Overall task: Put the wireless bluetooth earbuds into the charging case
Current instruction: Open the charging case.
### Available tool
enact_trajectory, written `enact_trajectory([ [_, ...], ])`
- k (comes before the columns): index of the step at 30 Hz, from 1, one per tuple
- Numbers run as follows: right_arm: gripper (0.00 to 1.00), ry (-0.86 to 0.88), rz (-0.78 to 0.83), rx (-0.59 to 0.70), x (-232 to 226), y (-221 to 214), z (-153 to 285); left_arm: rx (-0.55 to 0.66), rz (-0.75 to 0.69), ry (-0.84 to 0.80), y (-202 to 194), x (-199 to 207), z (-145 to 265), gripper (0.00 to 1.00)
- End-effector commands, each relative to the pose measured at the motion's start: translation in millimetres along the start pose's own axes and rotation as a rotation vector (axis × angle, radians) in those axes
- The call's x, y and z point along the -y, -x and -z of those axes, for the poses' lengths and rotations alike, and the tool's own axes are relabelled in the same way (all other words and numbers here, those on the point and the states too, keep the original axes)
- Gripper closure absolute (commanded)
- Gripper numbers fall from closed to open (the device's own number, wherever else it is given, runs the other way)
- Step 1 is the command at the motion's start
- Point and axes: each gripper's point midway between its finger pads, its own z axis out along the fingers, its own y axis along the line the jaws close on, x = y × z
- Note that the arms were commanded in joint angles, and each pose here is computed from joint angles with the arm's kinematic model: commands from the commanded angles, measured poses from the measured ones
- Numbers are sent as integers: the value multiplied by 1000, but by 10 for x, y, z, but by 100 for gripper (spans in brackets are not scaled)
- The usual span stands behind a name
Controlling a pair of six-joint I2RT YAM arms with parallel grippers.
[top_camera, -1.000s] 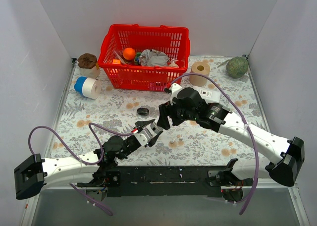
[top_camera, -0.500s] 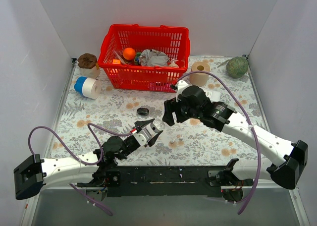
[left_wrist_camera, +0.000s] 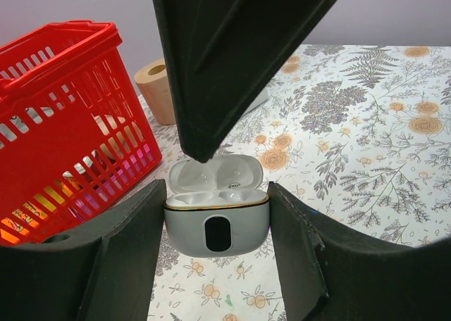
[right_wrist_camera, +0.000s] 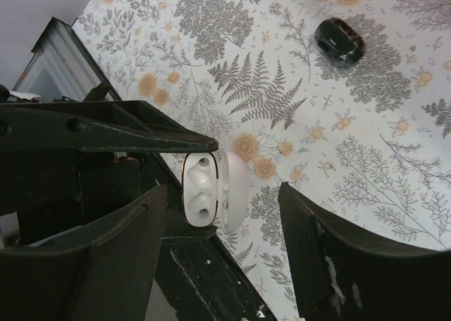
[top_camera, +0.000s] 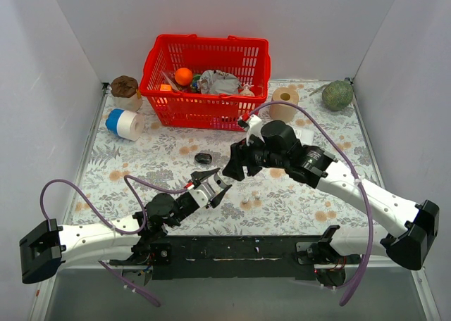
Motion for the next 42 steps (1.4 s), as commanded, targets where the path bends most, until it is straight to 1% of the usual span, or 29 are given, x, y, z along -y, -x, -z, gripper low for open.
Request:
enact_trajectory([
  [1, 30, 107, -27, 31, -141, 68, -44, 66, 7, 22, 238, -61, -32, 100],
  [3, 34, 123, -43, 29, -146, 67, -47, 69, 6, 23, 245, -65, -26, 100],
  [11, 43, 140, -61, 15, -115, 31, -95, 79, 6, 26, 272, -77, -10, 100],
  [12, 47, 138, -65, 11, -106, 20, -105, 79, 5, 25, 274, -72, -10, 100],
  [15, 51, 141, -70, 0, -94, -4, -128, 82, 6, 22, 283, -69, -11, 100],
  [23, 53, 137, -80, -22, -61, -52, -186, 85, 8, 23, 288, -73, -9, 100],
  [29, 68, 126, -84, -21, -24, -78, -182, 78, 10, 22, 258, -64, -2, 100],
  [32, 85, 118, -70, -12, -21, -50, -145, 67, 19, 29, 238, -72, -2, 100],
  [33, 98, 113, -58, -13, -11, -49, -137, 62, 27, 31, 231, -71, -5, 100],
  [34, 99, 109, -50, -11, -9, -33, -123, 56, 33, 33, 212, -70, -5, 99],
  [35, 99, 109, -40, 0, -24, 6, -96, 51, 40, 38, 207, -76, -9, 83],
  [36, 99, 99, -27, 0, -9, 12, -79, 41, 47, 46, 193, -84, -18, 75],
  [37, 99, 93, -15, 6, -5, 32, -55, 28, 60, 53, 166, -87, -23, 69],
  [38, 99, 87, -1, 22, -14, 95, -24, 14, 68, 59, 145, -93, -31, 55],
  [39, 99, 79, 8, 19, -6, 98, -3, 2, 82, 91, 134, -142, -36, 49],
  [40, 99, 75, 32, 32, -8, 134, 38, -7, 103, 106, 116, -155, -43, 40],
  [41, 99, 68, 45, 36, -4, 157, 60, -16, 113, 122, 95, -177, -39, 26],
  [42, 99, 58, 57, 42, -7, 200, 102, -24, 126, 169, 88, -253, -32, 17],
])
